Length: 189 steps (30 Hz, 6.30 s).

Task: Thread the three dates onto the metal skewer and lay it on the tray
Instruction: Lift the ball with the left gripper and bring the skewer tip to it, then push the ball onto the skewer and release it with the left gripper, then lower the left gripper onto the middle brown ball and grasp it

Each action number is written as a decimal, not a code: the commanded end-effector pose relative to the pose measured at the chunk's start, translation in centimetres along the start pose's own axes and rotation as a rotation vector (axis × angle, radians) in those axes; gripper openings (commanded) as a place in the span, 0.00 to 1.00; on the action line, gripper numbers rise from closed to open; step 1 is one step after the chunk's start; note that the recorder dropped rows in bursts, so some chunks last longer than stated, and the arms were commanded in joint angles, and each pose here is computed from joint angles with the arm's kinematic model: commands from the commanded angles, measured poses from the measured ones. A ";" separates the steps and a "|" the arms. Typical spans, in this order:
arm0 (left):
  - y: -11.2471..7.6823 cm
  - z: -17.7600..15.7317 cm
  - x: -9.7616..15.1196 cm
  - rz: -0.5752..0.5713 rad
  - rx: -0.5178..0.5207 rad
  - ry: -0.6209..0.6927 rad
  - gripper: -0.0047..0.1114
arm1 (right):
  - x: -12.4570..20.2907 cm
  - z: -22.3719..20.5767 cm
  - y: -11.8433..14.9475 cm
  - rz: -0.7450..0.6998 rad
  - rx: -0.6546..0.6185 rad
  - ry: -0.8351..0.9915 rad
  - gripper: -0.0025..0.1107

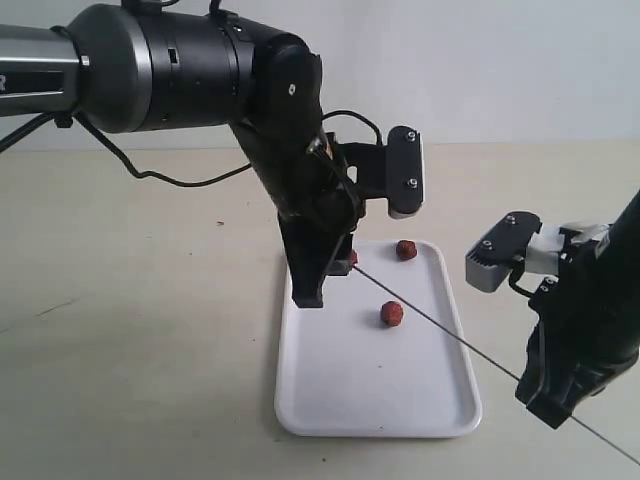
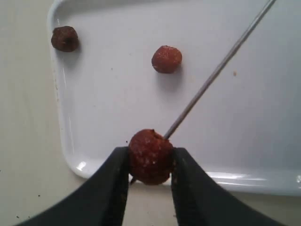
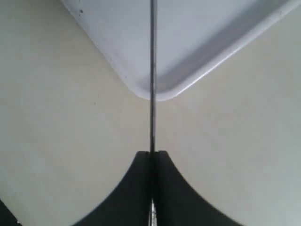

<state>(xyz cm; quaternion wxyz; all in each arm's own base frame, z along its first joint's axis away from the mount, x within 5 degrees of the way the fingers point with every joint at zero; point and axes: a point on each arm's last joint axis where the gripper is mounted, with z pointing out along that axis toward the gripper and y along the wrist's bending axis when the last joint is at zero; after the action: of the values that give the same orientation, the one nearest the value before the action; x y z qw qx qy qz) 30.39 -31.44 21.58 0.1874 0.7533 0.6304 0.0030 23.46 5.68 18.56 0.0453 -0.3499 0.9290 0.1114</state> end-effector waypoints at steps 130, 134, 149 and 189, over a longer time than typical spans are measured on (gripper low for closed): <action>0.2 2.3 -0.1 -0.869 0.171 -0.009 0.52 | 1.9 -8.6 -1.0 0.354 0.220 -0.421 0.02; 0.9 2.8 -1.2 -0.844 0.124 0.100 0.52 | 2.0 -8.6 -0.9 0.352 0.214 -0.410 0.02; 1.4 5.6 -3.9 -0.834 0.107 0.107 0.52 | 2.5 -8.5 -1.3 0.431 0.258 -0.374 0.02; 0.7 11.4 -3.8 -0.803 0.123 0.135 0.52 | 2.6 -8.6 -1.5 0.413 0.284 -0.367 0.02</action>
<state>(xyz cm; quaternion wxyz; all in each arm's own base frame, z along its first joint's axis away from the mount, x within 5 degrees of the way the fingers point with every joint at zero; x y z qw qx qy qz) 33.09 -38.19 12.36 0.0890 0.4522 0.8853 -0.0622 22.32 0.99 25.85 0.2246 -0.1155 0.9660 0.0555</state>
